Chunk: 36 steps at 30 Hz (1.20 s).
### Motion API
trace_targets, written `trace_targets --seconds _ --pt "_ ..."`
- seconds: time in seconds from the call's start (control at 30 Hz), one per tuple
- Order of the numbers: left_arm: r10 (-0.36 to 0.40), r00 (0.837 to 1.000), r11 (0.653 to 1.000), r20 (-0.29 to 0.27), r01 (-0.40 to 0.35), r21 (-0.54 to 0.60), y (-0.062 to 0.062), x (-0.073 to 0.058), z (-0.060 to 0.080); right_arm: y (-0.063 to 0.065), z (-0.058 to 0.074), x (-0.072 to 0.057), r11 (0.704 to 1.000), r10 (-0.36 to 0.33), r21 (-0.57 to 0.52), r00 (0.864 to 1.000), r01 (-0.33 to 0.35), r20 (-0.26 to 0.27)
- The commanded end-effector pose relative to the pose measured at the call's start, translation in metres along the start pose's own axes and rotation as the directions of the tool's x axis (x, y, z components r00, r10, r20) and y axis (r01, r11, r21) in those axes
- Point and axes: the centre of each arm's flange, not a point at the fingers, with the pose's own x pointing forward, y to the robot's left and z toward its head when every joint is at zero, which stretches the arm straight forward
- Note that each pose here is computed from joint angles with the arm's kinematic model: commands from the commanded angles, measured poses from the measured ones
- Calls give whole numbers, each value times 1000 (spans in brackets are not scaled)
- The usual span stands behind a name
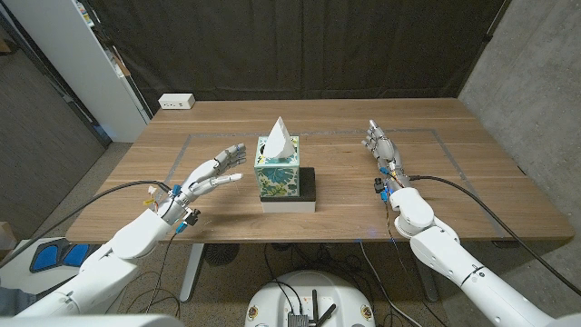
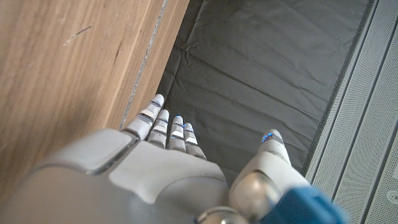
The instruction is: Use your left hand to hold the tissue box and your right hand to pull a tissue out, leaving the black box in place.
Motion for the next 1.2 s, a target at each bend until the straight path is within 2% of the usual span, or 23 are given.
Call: trace_targets --seconds 0.03,0.1,0.17,0.2,0.37,0.77,0.93,1.07,1.2 --pt "-96 995 994 -5 96 48 9 13 0 4 -1 -8 1000 -14 6 1000 14 3" --pt "-126 992 989 -10 126 74 10 18 2 3 0 -9 1000 -13 2 1000 13 5" --pt "-123 992 988 -8 124 92 10 22 2 3 1 -9 1000 -18 7 1000 17 11" --pt "-141 990 988 -3 141 67 10 23 1 3 2 -10 1000 -21 7 1000 20 12" --pt "-168 986 983 -9 169 74 11 29 0 4 3 -12 1000 -26 3 1000 26 13" --pt "-200 980 973 -10 200 111 16 43 0 3 1 -18 999 -38 10 999 38 11" --pt "-239 971 965 -4 239 105 11 50 1 2 0 -21 999 -50 13 999 49 13" --pt "-229 973 968 -7 229 105 10 51 -1 2 -1 -23 999 -52 15 999 51 14" --pt "-250 968 962 -13 250 111 9 55 -3 2 0 -25 998 -58 20 998 58 21"
